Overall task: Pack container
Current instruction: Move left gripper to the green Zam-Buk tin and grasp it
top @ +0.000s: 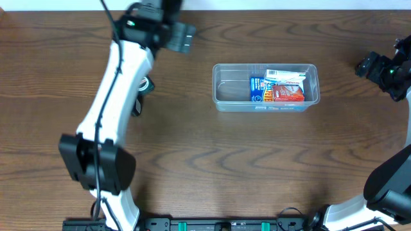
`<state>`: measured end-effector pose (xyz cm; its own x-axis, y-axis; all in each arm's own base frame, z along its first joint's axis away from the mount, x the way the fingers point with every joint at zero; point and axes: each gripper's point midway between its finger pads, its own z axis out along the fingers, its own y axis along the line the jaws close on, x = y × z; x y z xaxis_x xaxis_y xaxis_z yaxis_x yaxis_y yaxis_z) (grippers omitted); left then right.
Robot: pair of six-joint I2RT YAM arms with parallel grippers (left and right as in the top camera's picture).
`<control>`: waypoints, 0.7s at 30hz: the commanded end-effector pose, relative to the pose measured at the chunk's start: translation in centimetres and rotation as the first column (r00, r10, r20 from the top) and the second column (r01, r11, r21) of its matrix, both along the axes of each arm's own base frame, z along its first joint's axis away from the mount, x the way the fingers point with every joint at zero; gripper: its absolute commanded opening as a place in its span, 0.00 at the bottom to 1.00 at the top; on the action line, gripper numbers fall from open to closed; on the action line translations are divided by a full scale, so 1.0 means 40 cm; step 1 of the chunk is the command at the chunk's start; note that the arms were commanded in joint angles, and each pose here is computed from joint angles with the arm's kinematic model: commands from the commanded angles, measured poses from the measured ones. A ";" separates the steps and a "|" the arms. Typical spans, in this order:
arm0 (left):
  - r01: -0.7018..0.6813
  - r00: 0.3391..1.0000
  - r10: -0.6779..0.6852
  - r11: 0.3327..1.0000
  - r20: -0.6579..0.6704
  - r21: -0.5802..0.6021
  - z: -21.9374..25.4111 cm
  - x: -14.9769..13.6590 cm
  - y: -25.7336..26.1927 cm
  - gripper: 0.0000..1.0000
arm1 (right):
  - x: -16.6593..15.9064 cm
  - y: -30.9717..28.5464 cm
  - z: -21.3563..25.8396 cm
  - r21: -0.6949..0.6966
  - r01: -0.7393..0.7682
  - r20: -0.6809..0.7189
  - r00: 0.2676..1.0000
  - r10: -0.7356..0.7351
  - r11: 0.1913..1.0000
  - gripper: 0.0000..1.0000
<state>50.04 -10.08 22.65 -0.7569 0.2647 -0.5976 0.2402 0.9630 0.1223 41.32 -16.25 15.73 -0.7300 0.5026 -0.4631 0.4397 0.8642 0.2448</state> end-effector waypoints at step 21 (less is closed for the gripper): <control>-0.695 0.642 0.592 0.718 -0.487 -0.042 -0.395 -0.087 0.201 0.98 | 0.002 -0.002 0.016 0.002 0.010 0.015 1.000 -0.010 1.000 0.99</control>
